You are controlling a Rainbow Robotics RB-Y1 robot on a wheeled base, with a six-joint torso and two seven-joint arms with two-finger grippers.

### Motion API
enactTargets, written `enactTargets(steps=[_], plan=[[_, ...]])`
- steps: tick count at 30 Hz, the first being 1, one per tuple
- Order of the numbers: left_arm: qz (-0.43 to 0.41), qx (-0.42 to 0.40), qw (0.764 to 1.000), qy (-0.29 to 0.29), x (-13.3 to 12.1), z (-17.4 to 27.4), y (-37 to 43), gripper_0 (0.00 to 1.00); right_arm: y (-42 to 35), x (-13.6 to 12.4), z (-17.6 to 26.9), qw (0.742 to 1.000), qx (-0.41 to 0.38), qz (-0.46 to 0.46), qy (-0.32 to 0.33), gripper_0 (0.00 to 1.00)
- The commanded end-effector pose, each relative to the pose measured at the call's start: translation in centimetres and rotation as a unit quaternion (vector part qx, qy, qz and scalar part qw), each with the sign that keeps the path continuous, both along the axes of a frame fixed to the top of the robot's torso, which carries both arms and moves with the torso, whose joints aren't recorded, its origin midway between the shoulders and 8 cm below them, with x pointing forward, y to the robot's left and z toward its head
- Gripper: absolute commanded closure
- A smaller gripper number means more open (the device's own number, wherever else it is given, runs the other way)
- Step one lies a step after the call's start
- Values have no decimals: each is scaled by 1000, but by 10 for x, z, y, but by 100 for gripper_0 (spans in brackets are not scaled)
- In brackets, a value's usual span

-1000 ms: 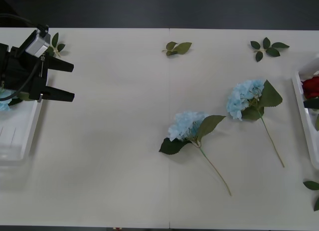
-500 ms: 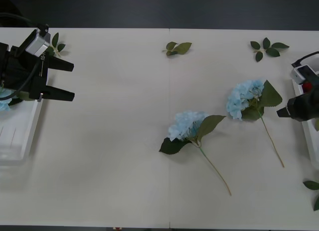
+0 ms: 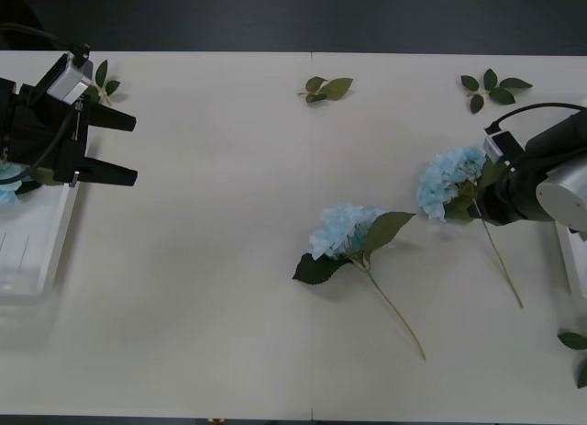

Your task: Put the red flowers into the right box and the blue flowers into the left box

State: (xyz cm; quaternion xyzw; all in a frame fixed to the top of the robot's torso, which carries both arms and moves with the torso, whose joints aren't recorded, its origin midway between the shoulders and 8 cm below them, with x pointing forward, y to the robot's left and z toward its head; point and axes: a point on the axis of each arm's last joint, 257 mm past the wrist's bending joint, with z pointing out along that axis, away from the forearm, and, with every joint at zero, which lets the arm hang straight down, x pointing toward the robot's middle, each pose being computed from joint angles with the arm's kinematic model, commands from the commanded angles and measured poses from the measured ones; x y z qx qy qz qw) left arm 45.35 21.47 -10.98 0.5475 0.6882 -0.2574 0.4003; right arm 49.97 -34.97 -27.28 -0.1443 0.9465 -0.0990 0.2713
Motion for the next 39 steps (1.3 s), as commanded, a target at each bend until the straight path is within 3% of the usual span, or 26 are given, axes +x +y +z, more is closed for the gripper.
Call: enactTargets(steps=[1,18,21,25,28,32,35,39], plan=[[-18,6,999,-36,5,23,-5,0,-2,11,5,1000,-25,7,-15,0],[-18,6,999,-36,5,23,-5,0,12,26,-28,1000,-11,3,-16,0],[-18,6,999,-36,5,23,-5,0,13,28,-31,1000,-12,2,-15,5],[-18,6,999,-36,5,23,-5,0,15,29,-35,1000,-13,4,-11,24],[-18,6,999,-36,5,23,-5,0,14,31,-37,1000,-16,5,-10,56],[-18,6,999,-36,5,23,-5,0,15,33,-41,1000,-15,4,-8,85],[-18,6,999,-36,5,23,-5,0,15,36,-40,1000,-15,3,-9,99],[-18,6,999,-36,5,23,-5,0,16,38,-41,1000,-15,6,-9,100]])
